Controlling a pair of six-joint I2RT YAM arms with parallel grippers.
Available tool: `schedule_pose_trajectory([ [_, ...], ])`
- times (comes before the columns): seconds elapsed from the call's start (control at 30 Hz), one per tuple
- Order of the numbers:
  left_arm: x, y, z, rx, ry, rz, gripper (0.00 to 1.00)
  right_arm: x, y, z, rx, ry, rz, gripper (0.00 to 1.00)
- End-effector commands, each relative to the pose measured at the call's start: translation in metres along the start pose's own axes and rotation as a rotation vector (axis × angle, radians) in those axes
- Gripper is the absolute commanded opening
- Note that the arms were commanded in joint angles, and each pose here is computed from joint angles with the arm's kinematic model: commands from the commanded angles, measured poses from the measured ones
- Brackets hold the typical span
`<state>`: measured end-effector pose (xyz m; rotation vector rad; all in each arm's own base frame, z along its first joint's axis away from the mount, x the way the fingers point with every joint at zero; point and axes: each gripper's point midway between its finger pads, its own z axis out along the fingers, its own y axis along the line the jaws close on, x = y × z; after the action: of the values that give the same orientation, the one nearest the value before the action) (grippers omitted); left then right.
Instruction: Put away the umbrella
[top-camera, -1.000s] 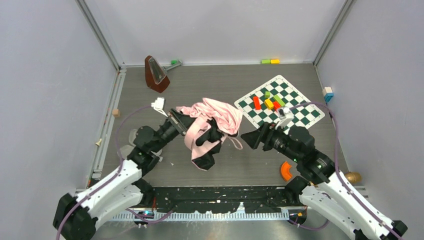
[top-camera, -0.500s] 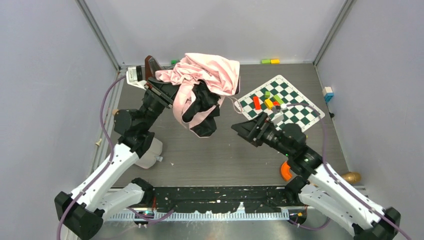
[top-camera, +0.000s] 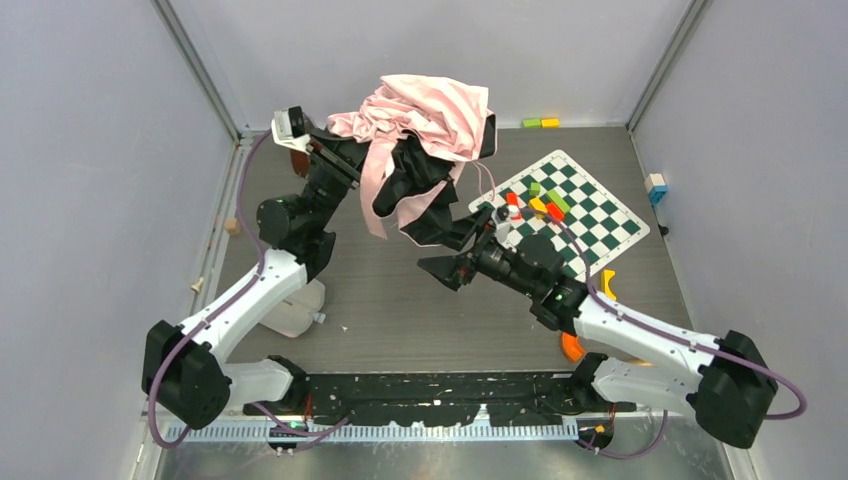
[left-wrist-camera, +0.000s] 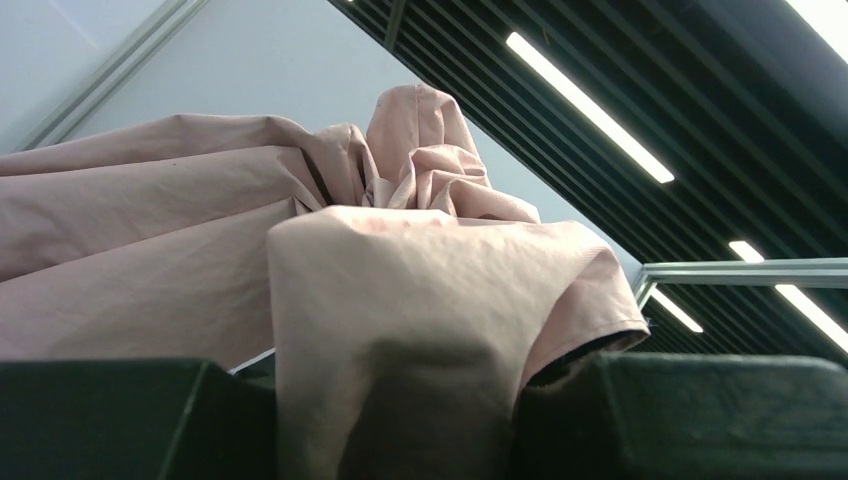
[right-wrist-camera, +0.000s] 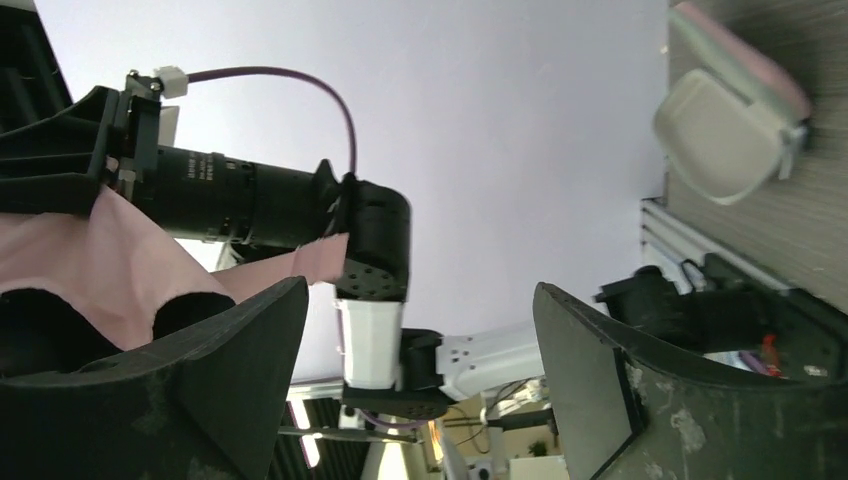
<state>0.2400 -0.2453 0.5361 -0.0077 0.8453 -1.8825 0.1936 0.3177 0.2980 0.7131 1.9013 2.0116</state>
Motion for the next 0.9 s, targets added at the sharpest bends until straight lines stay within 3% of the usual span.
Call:
schedule_pose_trajectory([
  [0.0,-0.019,-0.074,0.0,0.25,-0.071,0.047,0.0,0.022,0.055,0.016,-0.133,0.069,0.067,0.87],
  [0.2,-0.022,-0.065,-0.011,0.196,-0.1,-0.015,0.0,0.031,0.058,0.028,-0.198,0.13,0.103,0.81],
  [0.33,-0.023,-0.052,-0.022,0.14,-0.13,-0.046,0.0,0.033,0.056,0.035,-0.238,0.161,0.124,0.7],
  [0.53,-0.024,-0.044,-0.032,0.111,-0.129,-0.061,0.0,0.032,0.055,0.031,-0.239,0.149,0.139,0.85],
  [0.7,-0.014,-0.036,-0.021,0.161,-0.015,-0.182,0.0,0.043,0.046,0.031,-0.24,0.224,0.165,0.87],
  [0.87,0.003,-0.038,-0.007,0.199,0.116,-0.155,0.0,0.039,0.023,0.042,-0.261,0.251,0.267,0.79],
])
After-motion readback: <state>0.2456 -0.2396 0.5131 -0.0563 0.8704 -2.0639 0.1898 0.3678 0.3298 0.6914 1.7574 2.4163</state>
